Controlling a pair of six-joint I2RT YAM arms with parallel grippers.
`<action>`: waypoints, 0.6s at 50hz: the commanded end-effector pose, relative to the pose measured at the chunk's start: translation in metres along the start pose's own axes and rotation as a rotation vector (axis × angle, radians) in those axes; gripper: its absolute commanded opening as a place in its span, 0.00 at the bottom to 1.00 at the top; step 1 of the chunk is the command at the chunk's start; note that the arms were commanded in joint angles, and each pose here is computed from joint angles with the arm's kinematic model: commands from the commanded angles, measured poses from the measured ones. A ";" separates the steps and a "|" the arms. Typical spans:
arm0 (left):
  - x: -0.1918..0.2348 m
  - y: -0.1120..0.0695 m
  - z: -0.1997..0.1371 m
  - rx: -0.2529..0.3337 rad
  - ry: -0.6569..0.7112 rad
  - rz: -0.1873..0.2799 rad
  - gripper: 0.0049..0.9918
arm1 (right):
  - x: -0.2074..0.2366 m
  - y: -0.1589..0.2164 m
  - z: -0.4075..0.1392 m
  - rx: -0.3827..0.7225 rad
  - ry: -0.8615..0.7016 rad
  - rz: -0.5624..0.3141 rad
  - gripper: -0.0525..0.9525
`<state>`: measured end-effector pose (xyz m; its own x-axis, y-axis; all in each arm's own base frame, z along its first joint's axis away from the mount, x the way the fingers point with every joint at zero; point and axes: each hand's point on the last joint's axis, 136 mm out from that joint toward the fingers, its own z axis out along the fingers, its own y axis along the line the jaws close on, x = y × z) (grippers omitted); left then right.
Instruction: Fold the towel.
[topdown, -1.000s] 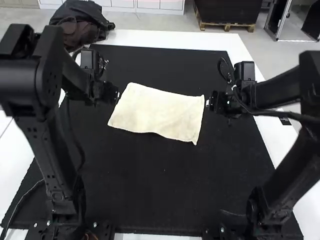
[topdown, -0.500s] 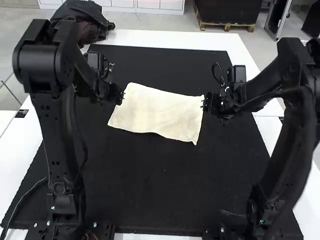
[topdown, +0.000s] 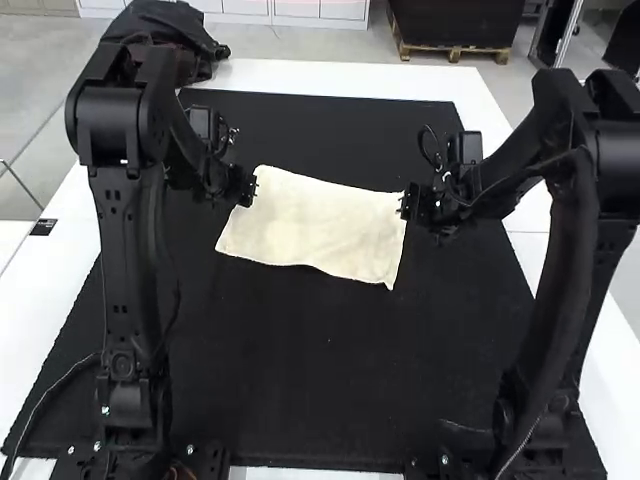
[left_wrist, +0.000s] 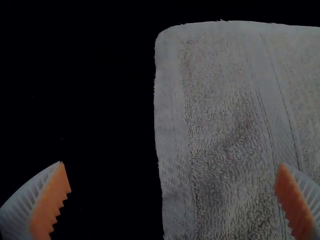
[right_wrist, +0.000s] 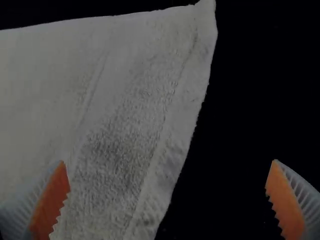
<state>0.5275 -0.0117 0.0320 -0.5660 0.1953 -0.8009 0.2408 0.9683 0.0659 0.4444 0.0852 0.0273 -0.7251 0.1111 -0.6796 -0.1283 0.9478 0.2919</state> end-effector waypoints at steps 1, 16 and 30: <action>-0.021 -0.006 0.005 0.019 -0.044 0.018 0.97 | -0.009 0.008 0.006 -0.028 -0.021 -0.001 0.96; -0.025 -0.011 0.022 0.031 -0.044 0.022 0.97 | -0.012 0.010 0.026 -0.036 -0.018 -0.005 0.96; -0.027 -0.006 0.034 0.027 -0.040 0.019 0.97 | -0.017 0.009 0.044 -0.039 -0.018 -0.009 0.96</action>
<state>0.5571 -0.0275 0.0198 -0.5597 0.2089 -0.8019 0.2688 0.9612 0.0628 0.4750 0.0964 0.0062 -0.7260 0.1076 -0.6792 -0.1420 0.9429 0.3012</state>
